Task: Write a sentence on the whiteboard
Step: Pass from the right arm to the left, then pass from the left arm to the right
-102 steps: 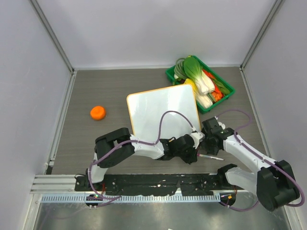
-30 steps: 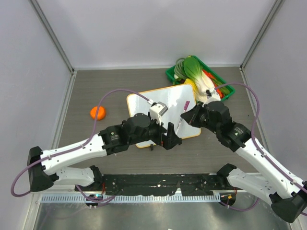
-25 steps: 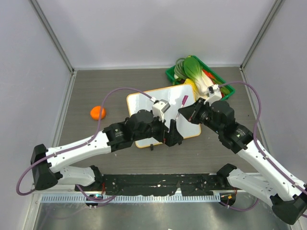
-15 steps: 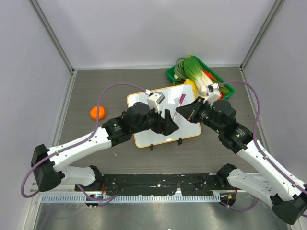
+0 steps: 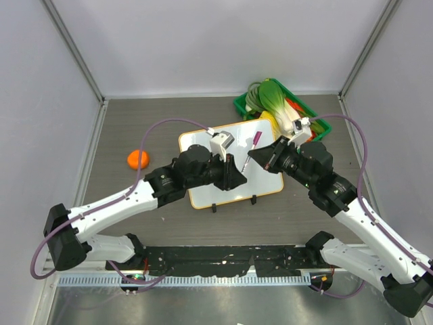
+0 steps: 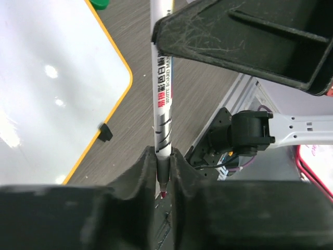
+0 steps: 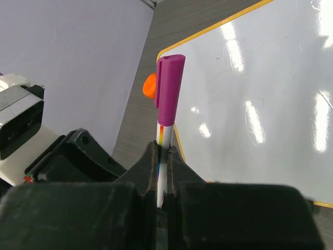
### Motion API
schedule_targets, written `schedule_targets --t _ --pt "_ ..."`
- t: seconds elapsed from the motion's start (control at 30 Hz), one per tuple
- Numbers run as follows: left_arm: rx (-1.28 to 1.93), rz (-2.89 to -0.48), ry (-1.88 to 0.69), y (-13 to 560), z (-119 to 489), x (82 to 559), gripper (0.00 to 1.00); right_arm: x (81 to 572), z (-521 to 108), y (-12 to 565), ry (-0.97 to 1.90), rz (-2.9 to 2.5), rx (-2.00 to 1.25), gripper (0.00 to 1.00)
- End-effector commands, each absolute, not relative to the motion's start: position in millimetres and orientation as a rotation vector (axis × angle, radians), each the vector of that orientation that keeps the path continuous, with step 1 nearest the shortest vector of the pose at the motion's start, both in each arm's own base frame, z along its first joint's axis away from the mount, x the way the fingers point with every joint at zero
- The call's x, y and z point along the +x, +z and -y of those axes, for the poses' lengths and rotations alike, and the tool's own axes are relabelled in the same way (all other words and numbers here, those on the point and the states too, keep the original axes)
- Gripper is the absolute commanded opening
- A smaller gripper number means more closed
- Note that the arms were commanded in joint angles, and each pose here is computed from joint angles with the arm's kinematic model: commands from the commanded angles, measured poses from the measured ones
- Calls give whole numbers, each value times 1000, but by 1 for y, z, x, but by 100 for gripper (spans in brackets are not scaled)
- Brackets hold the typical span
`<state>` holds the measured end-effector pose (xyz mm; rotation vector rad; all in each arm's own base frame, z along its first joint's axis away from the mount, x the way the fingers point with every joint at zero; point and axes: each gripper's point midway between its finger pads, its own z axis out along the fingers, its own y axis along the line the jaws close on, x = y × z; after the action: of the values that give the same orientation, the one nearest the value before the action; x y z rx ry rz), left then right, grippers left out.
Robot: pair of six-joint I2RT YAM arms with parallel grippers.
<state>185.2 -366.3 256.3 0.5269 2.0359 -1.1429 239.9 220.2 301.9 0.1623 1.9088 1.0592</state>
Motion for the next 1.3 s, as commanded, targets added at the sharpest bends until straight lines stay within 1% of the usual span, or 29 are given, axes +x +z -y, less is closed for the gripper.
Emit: schedule_targets --t 0.0,0.03,0.07,0.13,0.17,0.2,0.23,0.27,0.3,0.33,0.4,0.43,0.47,0.53,0.57,0.6,0.63,0.77,0.83,0.9,0.93,0.97,1.17,1.2,1.23,1.27 --pt "511 -1941 -1145 283 356 189 2 245 -222 327 1091 -1832 165 1" --pt "510 -1942 -1140 284 354 190 0 245 -223 328 1095 -1833 161 1" --pt "508 -1942 -1134 285 352 191 0 244 -224 328 1098 -1835 148 1" --pt "514 -1951 -1109 283 348 193 0 243 -227 330 1110 -1831 122 4" --pt "516 -1953 -1101 284 346 194 0 239 -231 331 1137 -1833 80 13" --pt "522 -1957 -1083 283 343 195 0 239 -234 333 1139 -1822 37 18" --pt "524 -1957 -1072 285 339 196 0 237 -239 334 1159 -1832 -7 28" --pt "524 -1958 -1058 286 335 198 0 237 -239 335 1156 -1827 -33 35" --pt "526 -1960 -1043 286 330 200 0 234 -241 337 1171 -1828 -66 48" --pt "528 -1962 -1028 286 325 201 0 236 -239 337 1165 -1824 -69 55" --pt "534 -1957 -993 289 313 202 0 236 -235 342 1196 -1803 -94 85" --pt "534 -1955 -974 289 307 204 0 232 -237 347 1245 -1777 -132 97" --pt "540 -1944 -959 292 299 204 0 234 -232 351 1271 -1760 -123 100" --pt "557 -1929 -939 295 289 203 0 232 -235 356 1389 -1720 -169 99" --pt "574 -1918 -940 297 285 201 0 225 -238 370 1483 -1663 -215 100" --pt "592 -1906 -947 300 283 198 0 225 -242 366 1529 -1657 -231 99" --pt "610 -1896 -956 303 281 196 0 215 -246 376 1613 -1612 -281 99" --pt "687 -1867 -1018 315 281 185 0 200 -253 385 1771 -1518 -370 99" --pt "710 -1845 -1072 325 285 182 0 197 -256 384 1781 -1516 -402 96" --pt "738 -1821 -1135 333 291 177 0 199 -260 377 1762 -1550 -414 89" --pt "758 -1816 -1167 336 295 174 0 201 -261 378 1752 -1558 -414 83" --pt "774 -1806 -1199 339 298 171 0 201 -265 373 1738 -1579 -427 81" --pt "819 -1839 -1259 336 312 174 0 196 -281 373 1729 -1584 -476 76" --pt "821 -1843 -1266 334 313 174 0 196 -284 368 1710 -1609 -480 74" --pt "825 -1842 -1270 334 315 175 0 199 -285 367 1697 -1616 -471 68" --pt "826 -1846 -1273 333 316 176 0 198 -286 365 1694 -1620 -476 66"
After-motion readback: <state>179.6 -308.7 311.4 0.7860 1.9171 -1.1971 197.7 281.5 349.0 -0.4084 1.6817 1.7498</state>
